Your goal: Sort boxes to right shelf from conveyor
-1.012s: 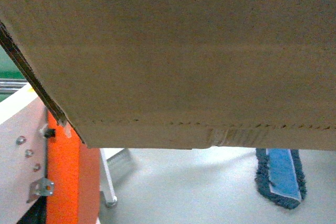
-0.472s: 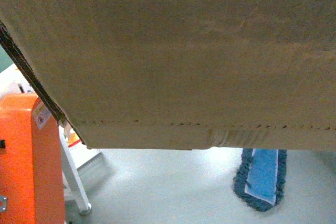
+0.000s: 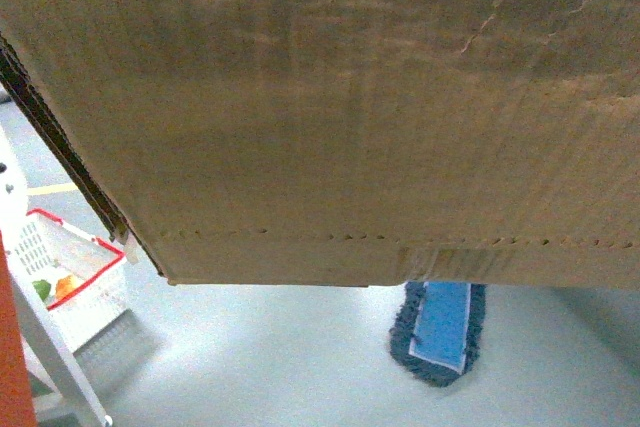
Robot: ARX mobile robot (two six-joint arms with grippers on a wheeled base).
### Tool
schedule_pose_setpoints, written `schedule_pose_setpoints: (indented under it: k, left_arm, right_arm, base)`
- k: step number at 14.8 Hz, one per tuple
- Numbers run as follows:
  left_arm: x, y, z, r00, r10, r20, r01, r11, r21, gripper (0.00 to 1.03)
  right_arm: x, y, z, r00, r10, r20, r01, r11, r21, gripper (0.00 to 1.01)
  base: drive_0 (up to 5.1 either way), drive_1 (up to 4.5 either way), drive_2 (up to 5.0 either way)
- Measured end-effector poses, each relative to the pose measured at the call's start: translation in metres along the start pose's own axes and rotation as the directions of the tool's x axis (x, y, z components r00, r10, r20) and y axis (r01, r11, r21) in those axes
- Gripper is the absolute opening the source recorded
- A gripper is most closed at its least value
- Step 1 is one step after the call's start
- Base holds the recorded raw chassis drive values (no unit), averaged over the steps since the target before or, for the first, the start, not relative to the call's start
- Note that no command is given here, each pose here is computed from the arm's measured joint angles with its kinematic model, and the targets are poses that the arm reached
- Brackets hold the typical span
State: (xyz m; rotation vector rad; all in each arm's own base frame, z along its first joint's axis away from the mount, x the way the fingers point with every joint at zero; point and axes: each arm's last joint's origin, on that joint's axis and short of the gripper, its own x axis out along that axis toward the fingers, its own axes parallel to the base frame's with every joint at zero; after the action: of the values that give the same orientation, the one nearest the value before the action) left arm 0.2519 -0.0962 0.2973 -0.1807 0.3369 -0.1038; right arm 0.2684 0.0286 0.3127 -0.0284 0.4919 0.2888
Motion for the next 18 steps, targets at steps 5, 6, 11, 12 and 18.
schedule_pose_setpoints:
  k: [5,6,11,12,18]
  left_arm:
    - [0.0000,0.0000,0.0000,1.000,0.000,0.000,0.000,1.0000,0.000,0.02]
    - [0.0000,0.0000,0.0000,1.000,0.000,0.000,0.000,1.0000,0.000,0.02]
    - [0.0000,0.0000,0.0000,1.000,0.000,0.000,0.000,1.0000,0.000,0.02]
    - [0.0000,0.0000,0.0000,1.000,0.000,0.000,0.000,1.0000,0.000,0.02]
    - [-0.0001,0.0000,0.0001,1.000,0.000,0.000,0.000,1.0000,0.000,0.02]
  right_arm:
    - [0.0000,0.0000,0.0000,1.000,0.000,0.000,0.000,1.0000,0.000,0.02]
    - [-0.0001,0.0000,0.0000,1.000,0.000,0.000,0.000,1.0000,0.000,0.02]
    - [0.0000,0.0000,0.0000,1.000,0.000,0.000,0.000,1.0000,0.000,0.02]
    - [0.0000,0.0000,0.0000,1.000,0.000,0.000,0.000,1.0000,0.000,0.02]
    - [0.0000,0.0000,0.0000,1.000,0.000,0.000,0.000,1.0000,0.000,0.02]
  base:
    - [-1.2,-1.25,-1.2]
    - [-1.3,-1.29,-1.3]
    - [-1.3,-1.32,-1.3]
    - [-1.3,-1.26,-1.3]
    - [-1.3,-1.26,-1.3]
